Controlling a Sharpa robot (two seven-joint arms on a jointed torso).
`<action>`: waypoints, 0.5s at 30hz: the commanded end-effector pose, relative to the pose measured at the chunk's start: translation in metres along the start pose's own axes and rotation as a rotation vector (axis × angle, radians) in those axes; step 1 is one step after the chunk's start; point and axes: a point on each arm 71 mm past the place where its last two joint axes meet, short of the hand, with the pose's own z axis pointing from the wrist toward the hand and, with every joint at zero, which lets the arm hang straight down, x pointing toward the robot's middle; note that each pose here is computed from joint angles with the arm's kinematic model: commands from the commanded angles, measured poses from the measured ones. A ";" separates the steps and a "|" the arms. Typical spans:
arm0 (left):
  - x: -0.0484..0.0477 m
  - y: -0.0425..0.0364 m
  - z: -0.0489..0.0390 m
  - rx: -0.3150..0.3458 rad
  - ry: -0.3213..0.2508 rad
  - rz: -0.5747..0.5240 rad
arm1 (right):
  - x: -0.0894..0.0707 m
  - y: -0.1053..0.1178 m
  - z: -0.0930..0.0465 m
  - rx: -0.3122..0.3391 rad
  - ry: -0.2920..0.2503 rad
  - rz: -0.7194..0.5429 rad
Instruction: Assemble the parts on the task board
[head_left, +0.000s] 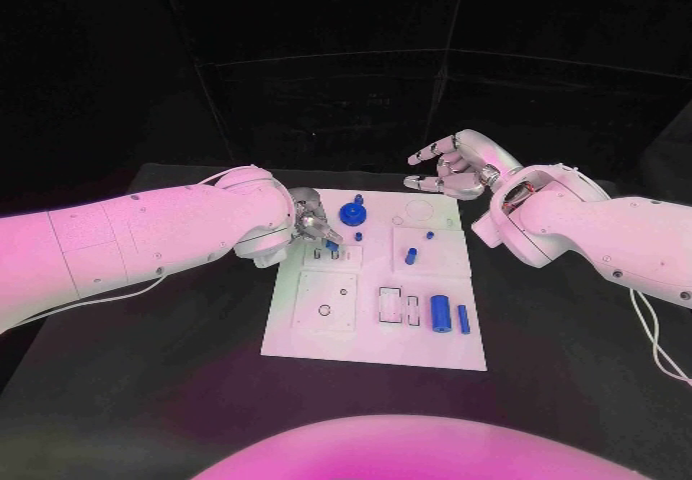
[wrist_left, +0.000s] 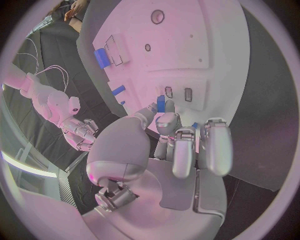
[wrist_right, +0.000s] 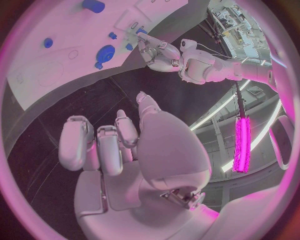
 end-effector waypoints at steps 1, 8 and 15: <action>-0.0008 -0.0001 -0.0006 0.020 -0.048 -0.067 | 0.000 0.001 0.001 -0.005 0.005 -0.002; 0.0040 0.0077 0.0033 -0.010 -0.043 -0.080 | 0.000 0.001 0.001 -0.003 0.007 -0.002; 0.0106 0.0088 0.0072 -0.024 -0.023 -0.075 | 0.000 0.001 0.001 -0.003 0.009 -0.002</action>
